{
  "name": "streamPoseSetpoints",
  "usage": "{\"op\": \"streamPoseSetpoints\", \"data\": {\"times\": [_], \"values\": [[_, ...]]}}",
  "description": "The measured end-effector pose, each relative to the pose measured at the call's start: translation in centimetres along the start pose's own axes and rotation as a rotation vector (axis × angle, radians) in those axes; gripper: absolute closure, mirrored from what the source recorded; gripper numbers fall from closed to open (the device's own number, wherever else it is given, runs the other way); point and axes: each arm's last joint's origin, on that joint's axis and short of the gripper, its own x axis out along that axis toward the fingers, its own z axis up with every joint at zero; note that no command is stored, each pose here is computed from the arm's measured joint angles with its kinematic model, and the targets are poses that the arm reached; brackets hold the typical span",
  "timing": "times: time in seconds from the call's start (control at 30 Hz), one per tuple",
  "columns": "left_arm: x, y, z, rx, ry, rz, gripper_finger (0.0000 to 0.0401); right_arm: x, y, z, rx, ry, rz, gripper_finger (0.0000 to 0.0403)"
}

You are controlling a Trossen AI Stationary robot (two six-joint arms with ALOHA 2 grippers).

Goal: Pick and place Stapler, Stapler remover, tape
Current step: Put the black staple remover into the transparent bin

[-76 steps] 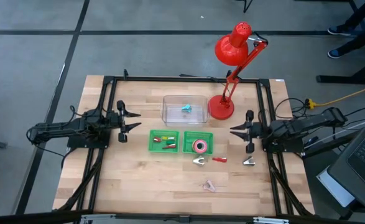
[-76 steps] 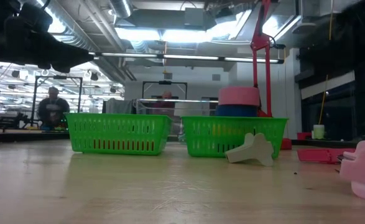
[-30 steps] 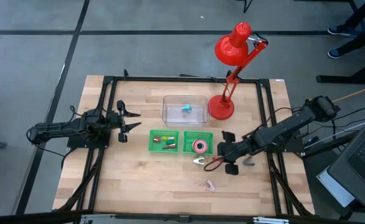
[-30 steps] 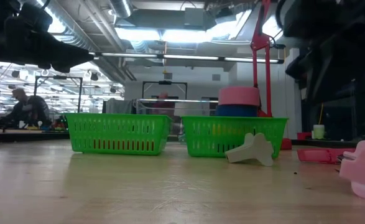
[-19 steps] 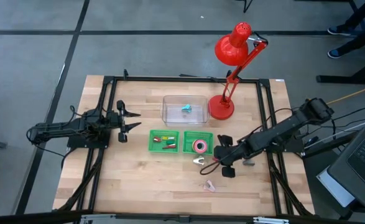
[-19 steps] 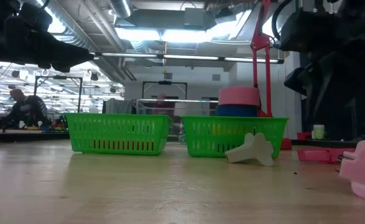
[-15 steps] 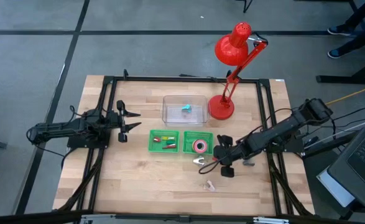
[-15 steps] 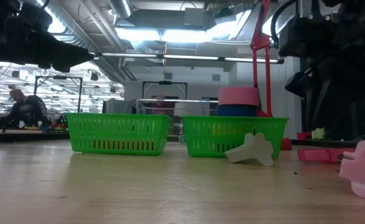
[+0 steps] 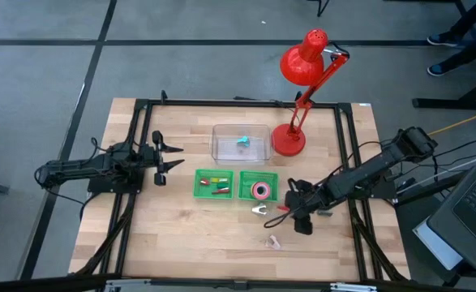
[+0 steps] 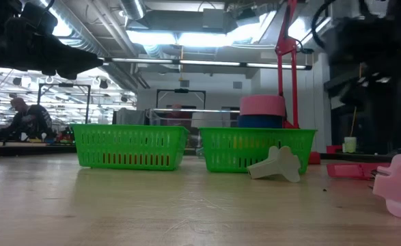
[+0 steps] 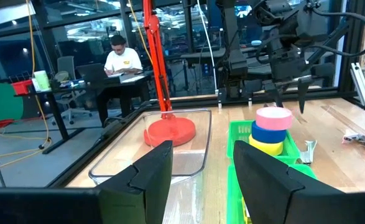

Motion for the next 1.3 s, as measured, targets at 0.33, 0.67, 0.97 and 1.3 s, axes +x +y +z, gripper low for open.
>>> {"op": "streamPoseSetpoints", "data": {"times": [0.33,0.67,0.97,1.3], "values": [[0.0,0.0,0.0,0.0,0.0,0.0,0.0233,-2.1,0.5,-5.0,-0.083,0.375,-0.028,0.0178],[0.0,0.0,0.0,0.0,0.0,0.0,0.0233,-2.2,0.6,-7.2,-0.114,0.41,-0.148,0.0178],[0.0,0.0,0.0,0.0,0.0,0.0,0.0233,-1.3,-0.1,-8.0,-0.136,0.394,-0.174,0.0183],[0.0,0.0,0.0,0.001,0.0,0.0,0.0233,-0.7,-0.7,-8.5,-0.111,0.395,-0.192,0.0268]]}}
